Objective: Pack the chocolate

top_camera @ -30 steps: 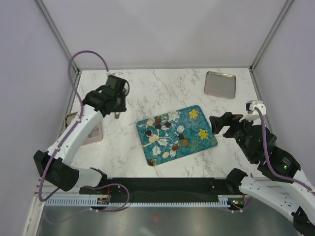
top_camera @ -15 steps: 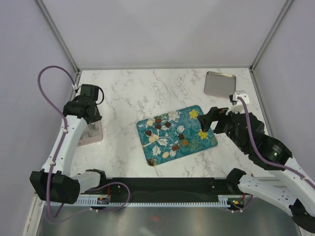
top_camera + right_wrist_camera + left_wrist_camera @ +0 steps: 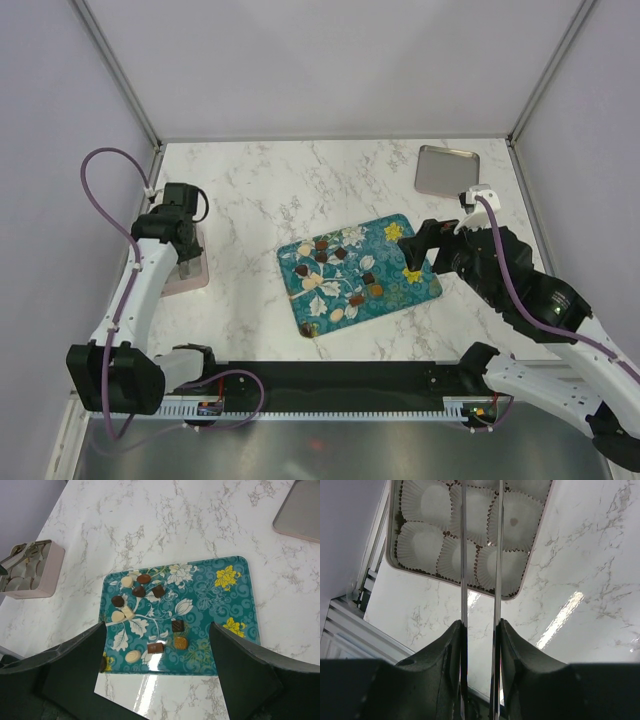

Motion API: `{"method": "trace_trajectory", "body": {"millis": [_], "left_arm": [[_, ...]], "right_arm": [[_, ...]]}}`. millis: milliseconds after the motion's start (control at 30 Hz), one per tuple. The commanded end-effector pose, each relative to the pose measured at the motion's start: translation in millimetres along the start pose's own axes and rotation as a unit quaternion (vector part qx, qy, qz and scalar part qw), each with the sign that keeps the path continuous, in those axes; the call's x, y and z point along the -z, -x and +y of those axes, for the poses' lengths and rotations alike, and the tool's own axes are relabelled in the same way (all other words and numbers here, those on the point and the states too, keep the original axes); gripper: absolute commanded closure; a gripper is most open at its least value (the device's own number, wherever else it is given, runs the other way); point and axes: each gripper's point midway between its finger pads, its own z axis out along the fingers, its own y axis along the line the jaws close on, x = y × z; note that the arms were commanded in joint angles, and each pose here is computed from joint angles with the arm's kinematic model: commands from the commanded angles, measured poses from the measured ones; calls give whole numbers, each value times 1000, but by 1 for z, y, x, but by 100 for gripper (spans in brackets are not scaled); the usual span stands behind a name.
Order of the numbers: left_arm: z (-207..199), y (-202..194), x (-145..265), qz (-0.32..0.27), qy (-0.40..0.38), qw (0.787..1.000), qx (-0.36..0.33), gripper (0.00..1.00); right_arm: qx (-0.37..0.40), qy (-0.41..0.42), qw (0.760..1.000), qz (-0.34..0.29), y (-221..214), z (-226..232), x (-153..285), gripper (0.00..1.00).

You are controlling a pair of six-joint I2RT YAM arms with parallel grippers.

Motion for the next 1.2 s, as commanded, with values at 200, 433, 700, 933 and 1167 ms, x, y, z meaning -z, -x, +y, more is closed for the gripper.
{"method": "trace_trajectory", "body": {"millis": [200,433,700,933,1167], "left_arm": [[-2,21,-6,-36,4,999,18,66],[-2,23,-15,-32,22,999,5,63],[6,26,-18,-39,46,998,-2,60],[4,36,-10,-52,34,998,-6,55],[7,45,3,-71,24,997,-2,53]], "right_arm": [[-14,6,1000,-9,10,7,1,9],[-14,1,1000,-10,11,6,-1,9],[-18,-1,1000,-4,9,8,-6,9],[-25,0,1000,-2,10,11,-10,9],[-29,9,1000,4,7,16,-13,10]]}}
